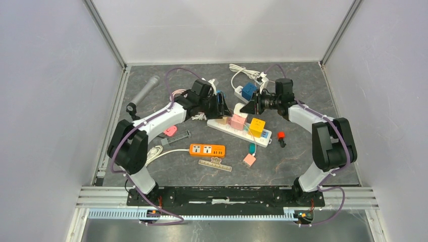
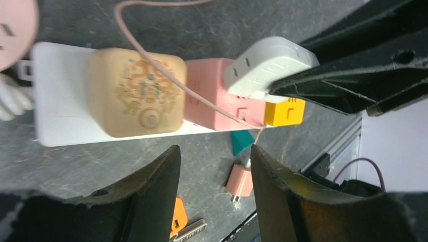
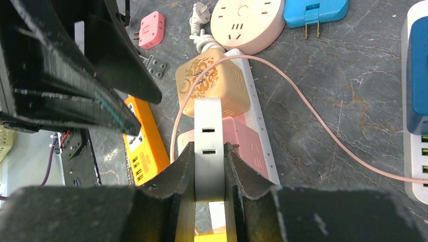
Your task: Pull the plug off the socket
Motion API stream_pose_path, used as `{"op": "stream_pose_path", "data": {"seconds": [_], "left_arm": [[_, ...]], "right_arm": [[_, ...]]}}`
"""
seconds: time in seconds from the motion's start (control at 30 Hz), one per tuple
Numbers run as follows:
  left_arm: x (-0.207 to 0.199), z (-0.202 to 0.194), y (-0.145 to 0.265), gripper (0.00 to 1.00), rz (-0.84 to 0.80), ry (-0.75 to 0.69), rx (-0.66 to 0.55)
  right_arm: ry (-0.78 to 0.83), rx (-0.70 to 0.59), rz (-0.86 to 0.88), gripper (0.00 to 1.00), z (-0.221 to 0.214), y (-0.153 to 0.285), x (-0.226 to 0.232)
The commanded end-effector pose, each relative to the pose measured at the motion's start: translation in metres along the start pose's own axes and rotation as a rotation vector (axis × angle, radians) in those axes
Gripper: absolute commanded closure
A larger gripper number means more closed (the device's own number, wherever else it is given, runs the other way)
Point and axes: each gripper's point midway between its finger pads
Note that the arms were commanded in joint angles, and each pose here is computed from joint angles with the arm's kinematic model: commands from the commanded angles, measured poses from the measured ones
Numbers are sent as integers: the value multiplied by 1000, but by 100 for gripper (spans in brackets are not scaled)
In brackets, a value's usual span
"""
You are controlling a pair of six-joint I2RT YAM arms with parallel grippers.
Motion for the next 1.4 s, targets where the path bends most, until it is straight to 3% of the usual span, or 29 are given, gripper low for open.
{"op": "stream_pose_path", "data": {"seconds": [0.0, 0.3, 0.53, 0.77, 1.0, 1.37], "left_arm": [[-19, -21, -12, 41, -70, -4, 54], [4, -36, -31, 47, 7, -6, 70], [11, -35, -43, 48, 24, 32, 50], [5, -32, -38, 45, -7, 39, 18], [-1, -24, -31, 43, -39, 57, -41], [-14, -18, -22, 31, -111, 73, -92]], "right_arm": [[20, 12, -7, 100, -11, 1, 6], [-40, 32, -12, 100, -49, 0, 12], [10, -6, -16, 100, -22, 2, 15], [59, -54, -18, 100, 11, 7, 20], [53, -59, -18, 100, 11, 9, 23], [46, -54, -21, 100, 7, 9, 23]]}}
Point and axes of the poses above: each gripper's point midway between its finger pads, its own y axis back along the fingers, its own x axis along the line the jaws close on, z = x × y, and after that the axes turned 9 degrees about y, right-handed
